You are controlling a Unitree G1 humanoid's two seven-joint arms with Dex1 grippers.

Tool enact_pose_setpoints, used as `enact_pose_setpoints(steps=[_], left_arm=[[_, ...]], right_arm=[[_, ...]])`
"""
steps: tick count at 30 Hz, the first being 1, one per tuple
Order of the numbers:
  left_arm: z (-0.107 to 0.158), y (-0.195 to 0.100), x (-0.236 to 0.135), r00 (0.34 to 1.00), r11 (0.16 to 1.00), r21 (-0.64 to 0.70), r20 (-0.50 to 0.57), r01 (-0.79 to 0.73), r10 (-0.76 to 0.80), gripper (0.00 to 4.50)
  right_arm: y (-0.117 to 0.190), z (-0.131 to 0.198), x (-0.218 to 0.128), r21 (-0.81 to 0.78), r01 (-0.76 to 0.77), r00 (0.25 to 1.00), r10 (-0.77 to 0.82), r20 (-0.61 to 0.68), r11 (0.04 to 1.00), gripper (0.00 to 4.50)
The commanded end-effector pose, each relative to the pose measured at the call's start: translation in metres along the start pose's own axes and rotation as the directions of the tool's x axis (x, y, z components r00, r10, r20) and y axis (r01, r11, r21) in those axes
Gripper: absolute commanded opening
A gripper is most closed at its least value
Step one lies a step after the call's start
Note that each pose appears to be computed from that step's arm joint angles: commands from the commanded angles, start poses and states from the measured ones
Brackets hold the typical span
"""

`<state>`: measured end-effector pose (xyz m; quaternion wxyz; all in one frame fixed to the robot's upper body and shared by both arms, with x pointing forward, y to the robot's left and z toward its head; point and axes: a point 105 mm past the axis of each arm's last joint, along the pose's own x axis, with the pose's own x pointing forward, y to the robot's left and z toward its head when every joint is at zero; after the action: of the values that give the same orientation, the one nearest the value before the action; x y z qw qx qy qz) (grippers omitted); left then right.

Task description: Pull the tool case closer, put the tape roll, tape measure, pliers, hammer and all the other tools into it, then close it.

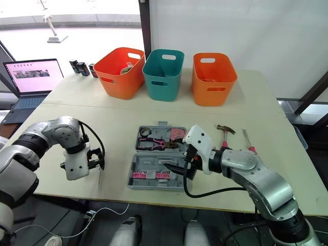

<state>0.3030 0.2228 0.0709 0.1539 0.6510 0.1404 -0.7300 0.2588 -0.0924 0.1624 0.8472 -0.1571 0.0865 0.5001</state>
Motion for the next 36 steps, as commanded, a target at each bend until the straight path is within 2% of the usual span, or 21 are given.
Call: enact_pose_setpoints(steps=[1, 2, 7, 13, 17, 20, 22, 24, 26, 28, 31, 33, 34, 36], left_arm=[[-0.005, 0.002, 0.003, 0.999, 1.000, 0.021, -0.041, -0.001, 0.002, 3.12], [-0.006, 0.004, 0.005, 0.999, 1.000, 0.023, -0.049, -0.005, 0.006, 2.70], [-0.013, 0.009, 0.012, 0.995, 0.999, 0.031, -0.101, -0.026, 0.029, 0.05], [-0.019, 0.013, 0.010, 0.985, 0.991, -0.002, -0.115, -0.132, 0.131, 0.01], [-0.018, 0.017, -0.014, 0.938, 0.929, -0.132, -0.066, -0.347, 0.341, 0.01], [-0.022, 0.013, -0.032, 0.890, 0.852, -0.265, -0.067, -0.451, 0.450, 0.01], [-0.024, 0.010, -0.048, 0.836, 0.739, -0.438, -0.055, -0.512, 0.546, 0.01], [-0.022, 0.006, -0.060, 0.765, 0.561, -0.657, -0.038, -0.504, 0.643, 0.01], [-0.012, 0.003, -0.068, 0.703, 0.364, -0.840, -0.028, -0.402, 0.711, 0.01], [-0.004, 0.002, -0.069, 0.655, 0.160, -0.944, -0.073, -0.290, 0.752, 0.01], [0.005, -0.007, -0.062, 0.658, -0.129, -0.985, -0.173, -0.115, 0.733, 0.01], [0.002, -0.010, -0.059, 0.641, -0.376, -0.926, -0.275, 0.024, 0.717, 0.01], [0.002, -0.013, -0.056, 0.650, -0.467, -0.880, -0.302, 0.092, 0.697, 0.01], [0.003, -0.014, -0.053, 0.652, -0.580, -0.795, -0.347, 0.178, 0.675, 0.01]], right_arm=[[0.003, 0.011, -0.002, -0.043, -0.023, 1.000, 0.023, 0.019, 0.999, 4.50], [0.003, 0.012, -0.003, -0.044, -0.024, 0.999, 0.025, 0.020, 0.999, 4.50], [0.004, 0.015, -0.003, -0.046, -0.030, 0.999, 0.031, 0.026, 0.999, 4.50], [0.007, 0.015, -0.001, -0.042, -0.032, 0.999, 0.033, 0.030, 0.999, 4.50], [0.009, 0.014, 0.001, -0.033, -0.035, 0.999, 0.036, 0.039, 0.999, 4.50], [0.010, 0.013, 0.002, -0.025, -0.035, 0.998, 0.036, 0.041, 0.999, 4.50], [0.011, 0.012, 0.003, -0.020, -0.039, 0.998, 0.039, 0.046, 0.999, 4.50], [0.012, 0.012, 0.005, -0.016, -0.044, 0.998, 0.045, 0.051, 0.999, 4.50], [0.013, 0.012, 0.006, -0.014, -0.052, 0.997, 0.052, 0.054, 0.999, 4.50], [0.014, 0.012, 0.007, -0.014, -0.059, 0.997, 0.060, 0.056, 0.998, 4.50], [0.014, 0.011, 0.008, -0.013, -0.069, 0.996, 0.070, 0.055, 0.998, 4.50], [0.014, 0.011, 0.008, -0.013, -0.076, 0.996, 0.076, 0.053, 0.997, 4.50], [0.014, 0.011, 0.008, -0.012, -0.078, 0.995, 0.079, 0.053, 0.997, 4.50], [0.015, 0.010, 0.009, -0.011, -0.083, 0.995, 0.083, 0.053, 0.997, 4.50]])
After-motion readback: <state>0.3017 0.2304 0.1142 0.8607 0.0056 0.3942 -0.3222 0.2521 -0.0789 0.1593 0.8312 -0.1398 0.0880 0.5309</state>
